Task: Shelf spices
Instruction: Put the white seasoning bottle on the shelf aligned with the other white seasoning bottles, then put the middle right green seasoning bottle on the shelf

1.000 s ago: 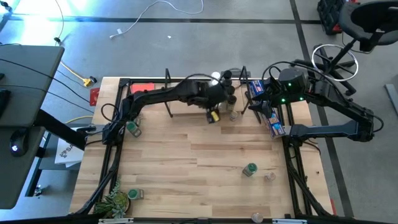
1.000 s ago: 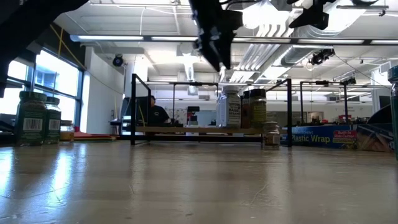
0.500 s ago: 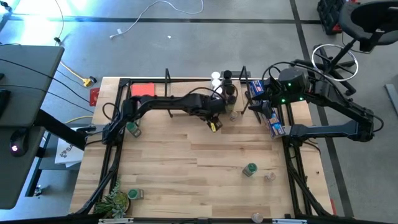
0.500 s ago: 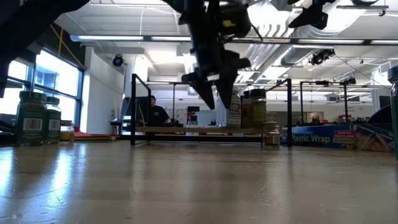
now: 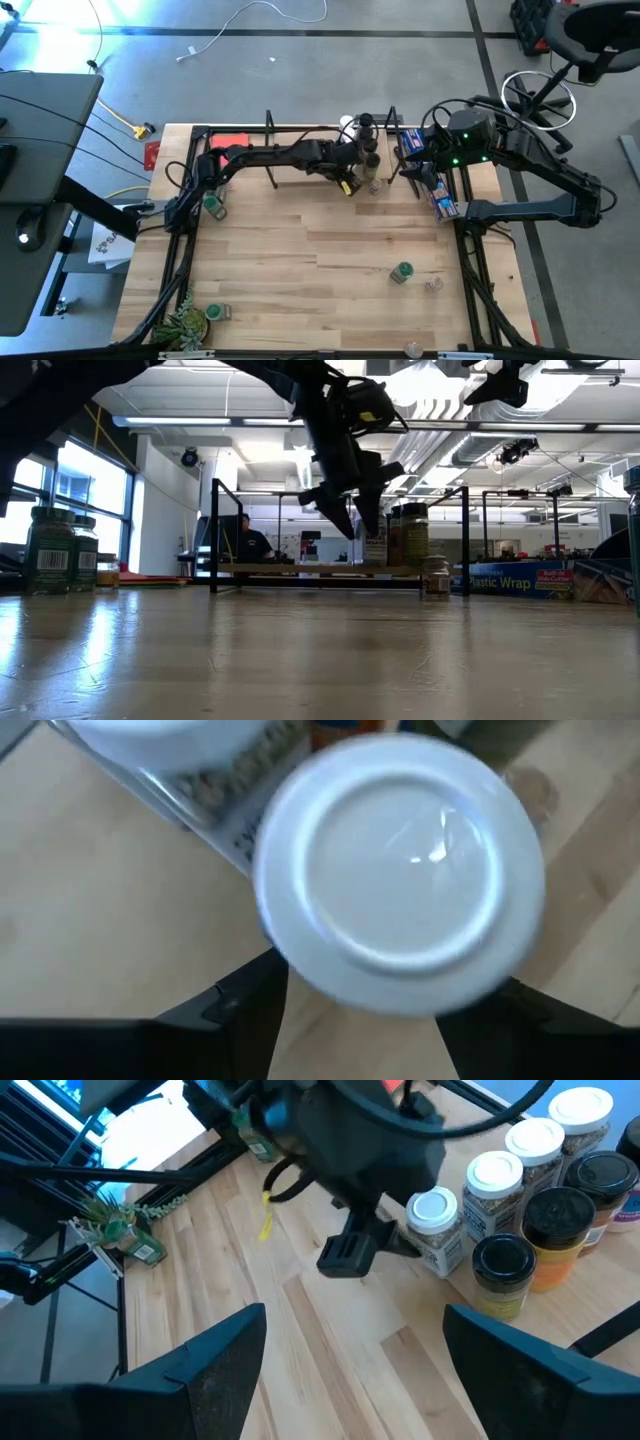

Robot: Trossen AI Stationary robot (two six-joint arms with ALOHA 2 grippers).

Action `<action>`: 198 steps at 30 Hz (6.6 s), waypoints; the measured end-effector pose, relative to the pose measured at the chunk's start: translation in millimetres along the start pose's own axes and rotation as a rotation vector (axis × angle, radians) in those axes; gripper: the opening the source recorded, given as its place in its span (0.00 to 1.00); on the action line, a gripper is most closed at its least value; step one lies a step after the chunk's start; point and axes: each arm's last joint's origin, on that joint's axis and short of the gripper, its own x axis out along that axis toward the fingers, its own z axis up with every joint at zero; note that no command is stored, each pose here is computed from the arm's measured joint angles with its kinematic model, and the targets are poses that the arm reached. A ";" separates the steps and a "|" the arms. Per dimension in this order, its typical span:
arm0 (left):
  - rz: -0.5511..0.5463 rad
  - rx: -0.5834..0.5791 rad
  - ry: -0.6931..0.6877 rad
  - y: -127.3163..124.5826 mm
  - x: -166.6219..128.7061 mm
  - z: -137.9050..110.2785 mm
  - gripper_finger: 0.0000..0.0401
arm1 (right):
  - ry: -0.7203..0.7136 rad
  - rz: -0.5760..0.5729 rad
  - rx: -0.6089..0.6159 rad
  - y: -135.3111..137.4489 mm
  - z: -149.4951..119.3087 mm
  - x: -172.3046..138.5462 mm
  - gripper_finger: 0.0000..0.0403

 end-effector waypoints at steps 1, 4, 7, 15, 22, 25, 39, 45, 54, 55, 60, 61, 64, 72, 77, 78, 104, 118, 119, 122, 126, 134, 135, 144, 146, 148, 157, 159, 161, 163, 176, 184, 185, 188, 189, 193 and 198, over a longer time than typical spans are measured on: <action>-0.005 0.004 0.000 1.1 0.3 0.8 0.54 | 0.000 0.000 0.000 0.0 0.0 -0.1 0.75; -0.007 0.019 0.001 5.0 1.3 2.7 0.49 | 0.000 0.000 0.000 0.0 0.0 0.0 0.75; -0.015 0.031 0.005 5.1 1.4 2.7 0.43 | 0.000 0.000 0.000 0.0 0.0 0.0 0.75; -0.042 0.034 -0.010 2.7 1.1 4.2 0.29 | 0.000 0.000 -0.001 0.0 -0.1 -0.1 0.75; -0.036 -0.010 -0.013 4.3 1.5 5.1 0.22 | 0.000 -0.001 -0.002 -0.1 0.0 0.0 0.75; -0.029 -0.029 -0.016 5.0 1.6 5.4 0.21 | 0.000 0.000 -0.002 0.0 0.0 0.0 0.75; -0.060 0.015 0.090 -7.8 -34.8 -11.0 0.20 | 0.000 -0.001 -0.003 -0.1 0.0 0.0 0.75; -0.174 0.351 -0.097 -19.9 -95.9 -4.6 0.20 | 0.000 -0.001 -0.013 -0.1 0.0 0.0 0.75; -0.225 0.400 -0.218 4.6 -87.3 22.5 0.29 | -0.016 -0.023 -0.030 -0.5 1.0 0.0 0.75; -0.217 0.424 -0.212 7.5 -82.2 23.6 0.31 | -0.016 -0.023 -0.029 -0.5 1.0 0.0 0.75; -0.208 0.532 -0.228 13.8 -66.4 29.1 0.43 | -0.016 -0.022 -0.014 -0.5 1.0 0.0 0.75; -0.194 0.550 -0.234 13.8 -64.2 29.8 0.45 | -0.016 -0.022 -0.006 -0.5 1.0 0.0 0.75; -0.139 0.606 -0.231 15.8 -55.6 30.3 0.49 | -0.016 -0.023 -0.001 -0.6 1.0 0.1 0.75; -0.126 0.722 -0.207 12.5 -36.2 27.1 0.49 | -0.017 -0.024 0.022 -0.5 1.2 0.1 0.75; -0.113 0.732 -0.213 11.3 -32.0 27.5 0.45 | -0.018 -0.024 0.043 -0.5 1.2 0.1 0.75; -0.105 0.728 -0.211 11.2 -30.2 27.5 0.44 | -0.018 -0.023 0.043 -0.5 1.1 -0.1 0.75; -0.026 0.639 -0.168 3.4 -31.4 19.3 0.29 | -0.019 -0.022 0.040 -0.4 1.3 0.1 0.75; 0.006 0.638 -0.191 5.0 -32.3 23.4 0.33 | -0.019 -0.021 0.041 -0.4 1.4 0.0 0.75; 0.004 0.640 -0.192 4.8 -33.0 23.9 0.34 | -0.019 -0.021 0.041 -0.4 1.4 0.0 0.75; -0.003 0.643 -0.198 5.3 -34.7 26.1 0.38 | -0.019 -0.021 0.040 -0.4 1.4 0.0 0.75; -0.002 0.638 -0.202 6.6 -35.0 27.5 0.42 | -0.019 -0.020 0.040 -0.4 1.3 0.0 0.75; -0.064 0.568 -0.233 3.8 -51.9 28.9 0.48 | -0.018 -0.016 0.039 -0.3 1.3 -0.1 0.75; -0.071 0.551 -0.240 2.7 -56.8 28.7 0.48 | -0.017 -0.016 0.039 -0.3 1.3 0.1 0.75; -0.153 0.358 -0.276 -9.2 -132.1 13.7 0.48 | -0.022 -0.015 -0.021 -0.1 1.8 0.0 0.75; -0.160 0.308 -0.260 -12.6 -149.3 5.0 0.48 | -0.019 -0.016 -0.032 -0.2 1.6 0.3 0.75; -0.163 0.269 -0.238 -16.6 -161.9 -4.0 0.48 | 0.005 -0.015 -0.028 -0.8 0.6 2.2 0.75; -0.099 0.225 -0.006 -31.3 -194.5 -56.1 0.47 | 0.316 0.178 -0.061 6.3 -14.9 25.5 0.75; -0.076 0.241 0.018 -32.5 -202.2 -65.3 0.47 | 0.381 0.157 -0.050 15.1 -21.9 29.9 0.75; -0.066 0.272 0.029 -32.6 -210.5 -72.2 0.47 | 0.431 0.118 -0.023 25.2 -29.4 32.9 0.75; -0.056 0.325 0.034 -30.9 -217.8 -77.0 0.47 | 0.472 0.077 0.034 36.7 -37.3 35.0 0.75; -0.045 0.422 -0.017 35.6 -225.6 -107.2 0.47 | 0.730 -0.177 0.165 113.3 -107.1 64.7 0.75; -0.204 0.306 -0.153 67.8 -227.1 -144.2 0.47 | 0.808 -0.263 0.184 143.4 -143.3 98.9 0.75; -0.211 0.295 -0.164 69.9 -227.4 -146.8 0.47 | 0.812 -0.262 0.185 145.4 -145.5 103.0 0.75; -0.221 0.282 -0.174 74.9 -228.5 -152.9 0.47 | 0.830 -0.295 0.176 147.1 -152.0 113.6 0.75; -0.223 0.282 -0.174 75.7 -229.2 -153.7 0.47 | 0.837 -0.306 0.168 147.1 -153.8 116.7 0.75; -0.232 0.281 -0.180 76.5 -231.1 -153.9 0.47 | 0.863 -0.350 0.146 147.1 -161.5 129.2 0.75; -0.233 0.281 -0.180 76.4 -231.1 -154.0 0.47 | 0.901 -0.400 0.105 146.7 -172.3 143.8 0.75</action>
